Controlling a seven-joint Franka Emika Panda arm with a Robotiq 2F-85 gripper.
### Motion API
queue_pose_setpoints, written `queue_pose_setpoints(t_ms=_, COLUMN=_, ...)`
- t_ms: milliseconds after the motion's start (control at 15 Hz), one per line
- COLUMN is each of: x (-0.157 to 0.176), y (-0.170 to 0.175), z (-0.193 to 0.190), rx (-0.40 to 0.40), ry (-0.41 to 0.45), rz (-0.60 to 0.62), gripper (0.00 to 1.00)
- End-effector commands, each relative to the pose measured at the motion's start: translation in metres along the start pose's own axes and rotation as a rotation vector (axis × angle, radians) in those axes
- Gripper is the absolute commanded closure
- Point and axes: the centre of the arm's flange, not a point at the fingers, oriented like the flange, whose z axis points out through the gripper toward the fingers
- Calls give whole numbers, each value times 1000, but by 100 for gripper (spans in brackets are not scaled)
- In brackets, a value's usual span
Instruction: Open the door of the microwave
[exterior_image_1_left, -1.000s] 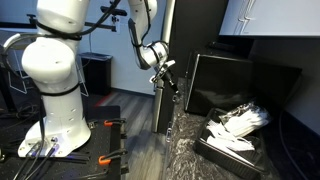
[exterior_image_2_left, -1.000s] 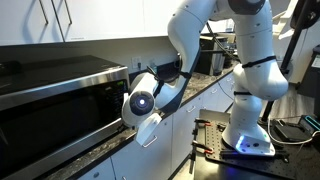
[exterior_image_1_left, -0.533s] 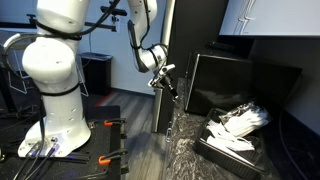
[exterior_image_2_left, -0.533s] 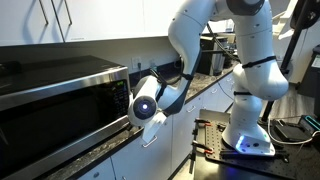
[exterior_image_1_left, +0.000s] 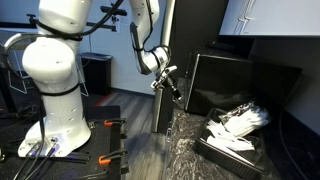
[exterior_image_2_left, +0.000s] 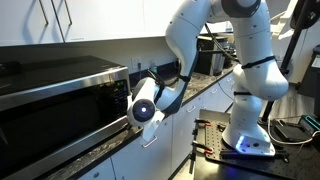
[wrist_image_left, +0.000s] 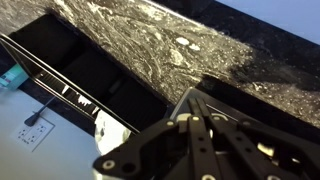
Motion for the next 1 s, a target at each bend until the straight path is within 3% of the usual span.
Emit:
queue_pose_setpoints(t_ms=0, x=13, y=-14, z=2, rx=-12, ry=39, rz=-44, gripper=100)
queue_pose_setpoints(t_ms=333, x=24, y=-28, z=7, rx=-11, ry=64, rz=-68, gripper=100)
queue_pose_setpoints(t_ms=933, x=24, y=-28, z=10, rx=-149, ry=99, rz=-186, gripper=100)
